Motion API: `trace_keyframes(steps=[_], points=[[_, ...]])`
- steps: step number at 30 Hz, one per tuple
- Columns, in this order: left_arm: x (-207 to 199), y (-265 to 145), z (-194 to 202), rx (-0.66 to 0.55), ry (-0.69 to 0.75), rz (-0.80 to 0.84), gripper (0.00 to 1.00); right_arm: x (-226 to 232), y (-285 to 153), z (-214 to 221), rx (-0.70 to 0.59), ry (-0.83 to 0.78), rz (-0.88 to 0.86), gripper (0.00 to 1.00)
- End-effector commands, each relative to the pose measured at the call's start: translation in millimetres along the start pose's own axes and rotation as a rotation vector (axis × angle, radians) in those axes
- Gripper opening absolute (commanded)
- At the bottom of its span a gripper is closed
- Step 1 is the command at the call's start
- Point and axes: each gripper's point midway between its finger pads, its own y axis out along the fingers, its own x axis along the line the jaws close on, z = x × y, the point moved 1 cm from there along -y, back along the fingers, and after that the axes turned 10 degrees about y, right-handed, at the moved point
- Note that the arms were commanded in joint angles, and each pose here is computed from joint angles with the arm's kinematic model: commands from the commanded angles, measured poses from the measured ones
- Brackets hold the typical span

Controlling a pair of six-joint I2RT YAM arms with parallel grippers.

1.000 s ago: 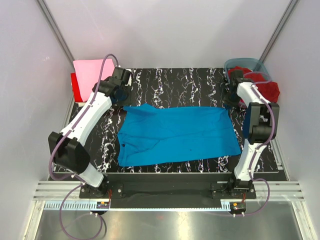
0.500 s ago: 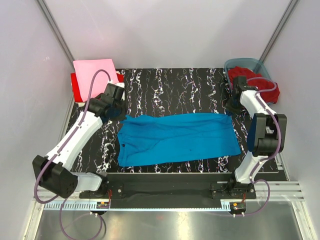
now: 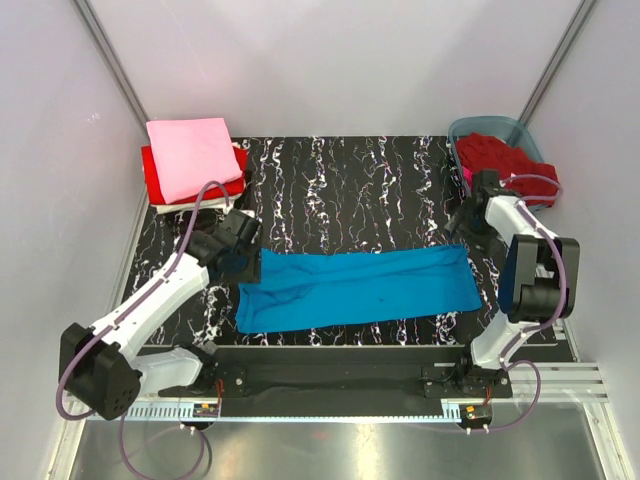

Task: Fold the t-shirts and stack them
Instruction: Fold the tshirt

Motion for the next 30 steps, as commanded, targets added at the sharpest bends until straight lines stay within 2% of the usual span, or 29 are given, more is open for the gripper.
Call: trace_keyframes(steps=[1,3,6,8,10,13,22,25,26,27,28,30], points=[[0,-7,7,-0.035,-0.067,-0.021,0.57,-18,-14,-24,-0.103,0.088,-0.001,0.99],[3,-12,7,-0.048,-0.075,-0.042,0.63,-22,-20,-23,-0.116,0.093,-0.019,1.00],[1,-15,0,-0.082,-0.104,-0.033,0.63,-21,-33,-20,-0.122,0.093,-0.071,1.00],[-2,-10,-1,-0.084,-0.118,-0.025,0.62,-7,-45,-16,-0.102,0.091,-0.180,0.99],[-6,-1,0,-0.067,-0.128,-0.022,0.59,11,-54,-5,-0.068,0.057,-0.308,0.93],[-12,18,6,-0.043,-0.142,-0.018,0.58,27,-52,13,-0.004,0.000,-0.383,0.87],[-40,73,22,0.049,-0.168,0.057,0.50,27,1,61,0.214,-0.073,-0.296,0.51],[-48,89,14,0.073,-0.151,0.064,0.48,25,8,78,0.253,-0.093,-0.281,0.47],[-50,94,9,0.071,-0.145,0.063,0.47,27,8,87,0.268,-0.111,-0.284,0.42],[-51,105,13,0.112,-0.121,0.047,0.46,24,9,96,0.284,-0.117,-0.281,0.40],[-54,106,-8,0.083,-0.119,0.046,0.46,25,6,102,0.298,-0.121,-0.292,0.38],[-55,123,-12,0.136,-0.076,0.012,0.45,21,3,121,0.334,-0.145,-0.297,0.34]])
